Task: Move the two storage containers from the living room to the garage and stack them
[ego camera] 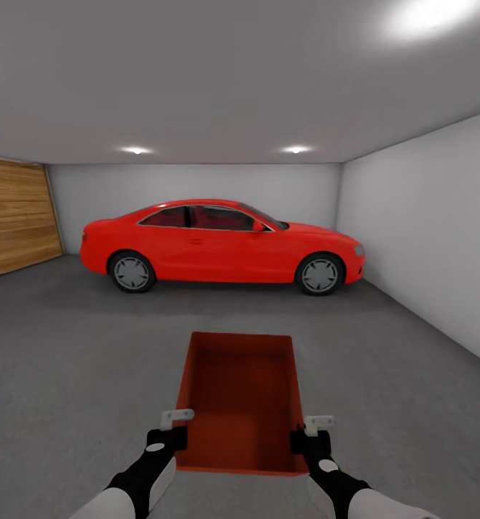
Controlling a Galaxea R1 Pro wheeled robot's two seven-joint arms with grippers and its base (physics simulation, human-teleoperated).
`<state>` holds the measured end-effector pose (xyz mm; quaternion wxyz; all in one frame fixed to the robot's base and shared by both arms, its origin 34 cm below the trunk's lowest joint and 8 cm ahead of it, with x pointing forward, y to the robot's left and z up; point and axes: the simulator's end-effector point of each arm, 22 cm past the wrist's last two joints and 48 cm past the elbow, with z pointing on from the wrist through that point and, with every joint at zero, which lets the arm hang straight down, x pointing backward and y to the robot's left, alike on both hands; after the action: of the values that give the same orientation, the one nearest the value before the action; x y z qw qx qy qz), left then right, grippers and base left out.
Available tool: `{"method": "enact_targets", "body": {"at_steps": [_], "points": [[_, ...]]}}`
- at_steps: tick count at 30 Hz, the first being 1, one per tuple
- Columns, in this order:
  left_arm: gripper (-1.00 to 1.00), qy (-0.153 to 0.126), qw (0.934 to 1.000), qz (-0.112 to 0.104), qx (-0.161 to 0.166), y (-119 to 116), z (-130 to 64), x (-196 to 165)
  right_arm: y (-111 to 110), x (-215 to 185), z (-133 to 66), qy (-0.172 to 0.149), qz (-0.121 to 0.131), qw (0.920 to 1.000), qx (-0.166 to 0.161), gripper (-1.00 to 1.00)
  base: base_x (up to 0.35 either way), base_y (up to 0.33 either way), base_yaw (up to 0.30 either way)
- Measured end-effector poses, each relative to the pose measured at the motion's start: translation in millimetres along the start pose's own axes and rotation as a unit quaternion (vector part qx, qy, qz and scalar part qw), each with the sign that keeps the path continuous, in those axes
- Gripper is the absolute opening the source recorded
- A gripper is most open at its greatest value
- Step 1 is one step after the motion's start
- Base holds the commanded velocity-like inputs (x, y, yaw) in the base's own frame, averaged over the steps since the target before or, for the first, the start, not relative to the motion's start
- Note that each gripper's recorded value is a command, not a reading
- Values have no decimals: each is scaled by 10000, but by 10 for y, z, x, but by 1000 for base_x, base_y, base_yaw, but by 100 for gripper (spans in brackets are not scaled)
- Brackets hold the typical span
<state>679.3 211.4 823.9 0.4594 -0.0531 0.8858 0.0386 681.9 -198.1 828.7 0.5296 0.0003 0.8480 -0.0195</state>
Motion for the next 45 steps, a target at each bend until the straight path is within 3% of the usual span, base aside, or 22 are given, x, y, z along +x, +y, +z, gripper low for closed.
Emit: {"method": "enact_targets", "body": {"at_steps": [45], "points": [[-100, 4, 10000, -3, 1, 0, 0, 8, 0, 5, -1, 2, -3, 10000, 0, -100, 321, 0, 0]]}}
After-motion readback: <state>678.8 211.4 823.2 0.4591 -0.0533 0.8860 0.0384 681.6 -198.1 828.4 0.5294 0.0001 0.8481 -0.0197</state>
